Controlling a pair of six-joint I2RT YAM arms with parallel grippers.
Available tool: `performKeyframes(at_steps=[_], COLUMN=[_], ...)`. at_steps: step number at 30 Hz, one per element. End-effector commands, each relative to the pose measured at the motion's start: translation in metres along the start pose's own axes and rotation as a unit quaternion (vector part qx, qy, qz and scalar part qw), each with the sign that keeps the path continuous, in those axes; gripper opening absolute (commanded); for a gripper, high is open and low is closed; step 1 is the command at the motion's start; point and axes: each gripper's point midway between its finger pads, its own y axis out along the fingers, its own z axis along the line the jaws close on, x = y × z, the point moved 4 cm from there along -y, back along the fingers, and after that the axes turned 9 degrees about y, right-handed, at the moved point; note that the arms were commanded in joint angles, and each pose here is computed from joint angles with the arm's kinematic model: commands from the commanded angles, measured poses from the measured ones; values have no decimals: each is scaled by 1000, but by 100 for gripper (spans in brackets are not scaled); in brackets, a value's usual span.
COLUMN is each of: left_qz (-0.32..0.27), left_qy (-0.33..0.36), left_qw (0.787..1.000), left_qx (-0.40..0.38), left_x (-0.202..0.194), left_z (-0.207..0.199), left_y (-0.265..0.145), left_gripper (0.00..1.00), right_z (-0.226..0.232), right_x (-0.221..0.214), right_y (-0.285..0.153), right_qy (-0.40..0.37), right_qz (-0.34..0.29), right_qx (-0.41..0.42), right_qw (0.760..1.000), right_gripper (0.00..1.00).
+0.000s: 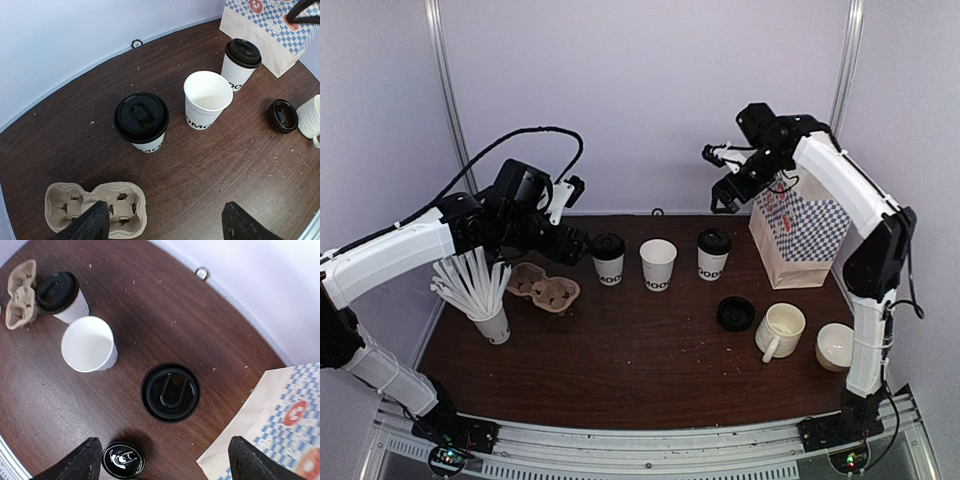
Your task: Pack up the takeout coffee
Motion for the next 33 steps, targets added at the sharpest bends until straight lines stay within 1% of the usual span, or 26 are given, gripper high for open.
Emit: performKeyframes(at_steps=[1,4,6,8,10,14,17,20,24,29,31,33], left_qz=[-3,0,2,2,2,3,4,4,7,11,12,15], left_qy=[21,21,22,23,23,23,23,24,24,22,19,16], left_qw=[999,998,998,998,998,997,997,995,994,994,994,994], left_qx=[-37,-54,-59,-59,-59,-67,-80,-96,-105,-106,-108,-110], left_x=[10,10,10,10,10,8,7,7,5,3,3,2], left_z=[-7,-12,-14,-14,-14,-16,-20,-24,-27,-27,-28,-29], left_y=[3,8,10,10,10,10,10,10,10,12,13,15], left_gripper=[78,78,78,78,78,78,77,74,73,73,73,73], right_z=[-10,-34,-58,-86,-114,-165,-202,-233,-258,-271,-273,-274], right_x=[7,6,1,-6,-17,-45,-65,-78,-84,-78,-76,-74], right_y=[-98,-140,-161,-176,-182,-177,-168,-147,-126,-102,-96,-90], right_qy=[-8,10,35,67,101,168,209,235,257,246,239,236], right_qz=[-104,-157,-182,-192,-187,-156,-135,-105,-106,-104,-106,-108], right_qx=[-29,-80,-112,-150,-183,-230,-249,-248,-223,-189,-178,-171], right_qw=[994,984,976,967,960,946,936,934,935,945,949,951], right_gripper=[90,87,84,82,80,78,80,84,84,76,69,58])
